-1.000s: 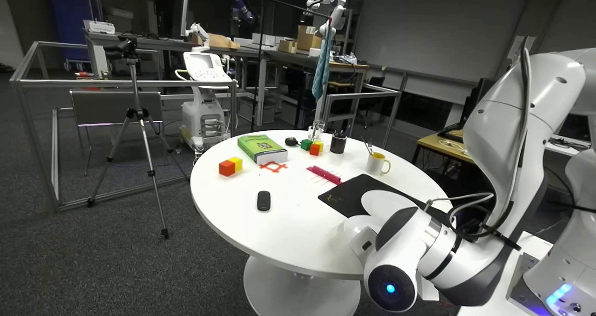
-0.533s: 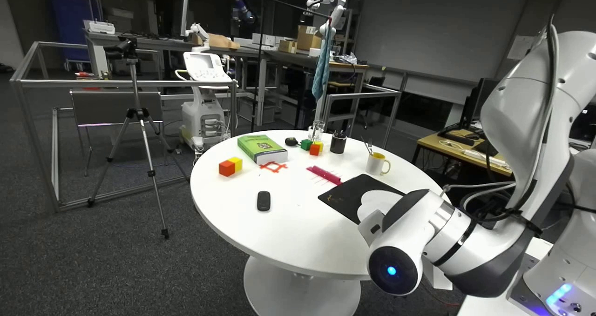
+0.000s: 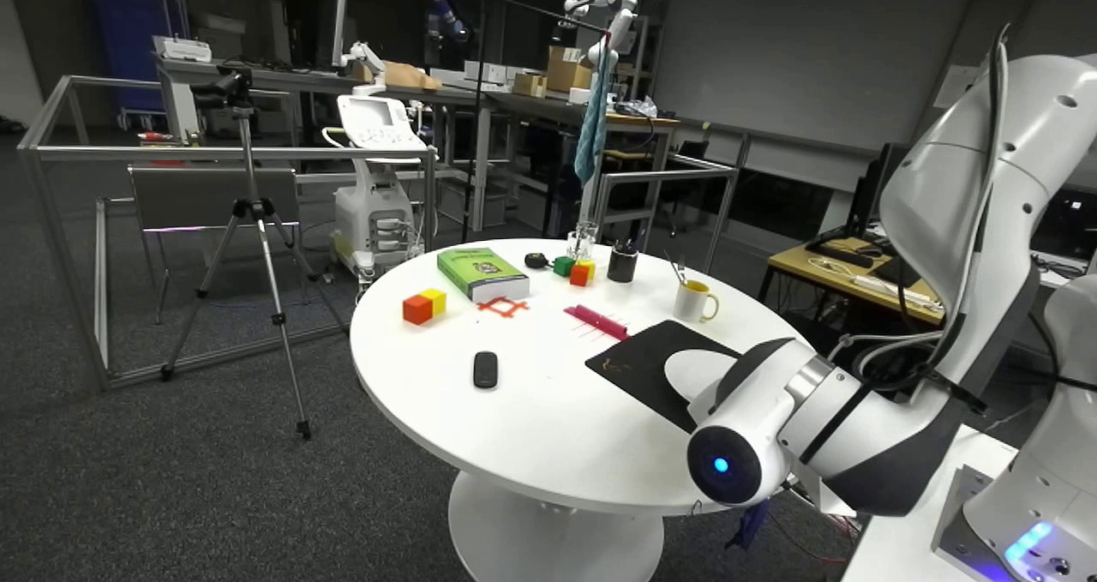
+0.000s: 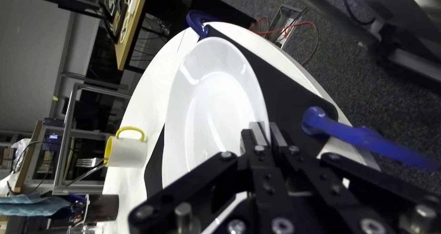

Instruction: Pick up the smaller white plate and put it on the other white plate

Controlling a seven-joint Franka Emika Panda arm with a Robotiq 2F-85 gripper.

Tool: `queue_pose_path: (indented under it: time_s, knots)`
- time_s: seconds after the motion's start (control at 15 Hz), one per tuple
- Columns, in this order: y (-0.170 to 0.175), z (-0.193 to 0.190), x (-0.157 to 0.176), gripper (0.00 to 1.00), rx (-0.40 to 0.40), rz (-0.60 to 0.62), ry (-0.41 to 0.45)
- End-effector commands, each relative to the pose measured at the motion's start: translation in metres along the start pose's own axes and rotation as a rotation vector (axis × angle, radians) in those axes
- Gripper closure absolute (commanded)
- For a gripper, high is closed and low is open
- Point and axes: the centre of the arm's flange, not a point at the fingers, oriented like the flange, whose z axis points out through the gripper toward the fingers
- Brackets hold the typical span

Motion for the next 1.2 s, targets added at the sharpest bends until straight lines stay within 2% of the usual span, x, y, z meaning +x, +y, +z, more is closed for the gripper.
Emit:
queue_pose_path:
  time_s: [0.0, 0.33, 0.4, 0.47, 0.53, 0.73, 1.13]
  knots:
    - [0.021, 0.037, -0.026, 0.99, 0.027, -0.009, -0.044]
    - [0.042, 0.052, -0.040, 0.99, 0.011, -0.002, -0.096]
    - [0.050, 0.052, -0.042, 0.99, 0.023, 0.009, -0.091]
    - [0.058, 0.050, -0.044, 0.99, 0.066, 0.018, -0.075]
    - [0.024, 0.054, -0.019, 0.94, 0.016, 0.004, -0.085]
    - [0.040, 0.049, -0.024, 0.94, 0.038, 0.027, -0.076]
    - [0.041, 0.049, -0.028, 0.94, 0.040, 0.026, -0.075]
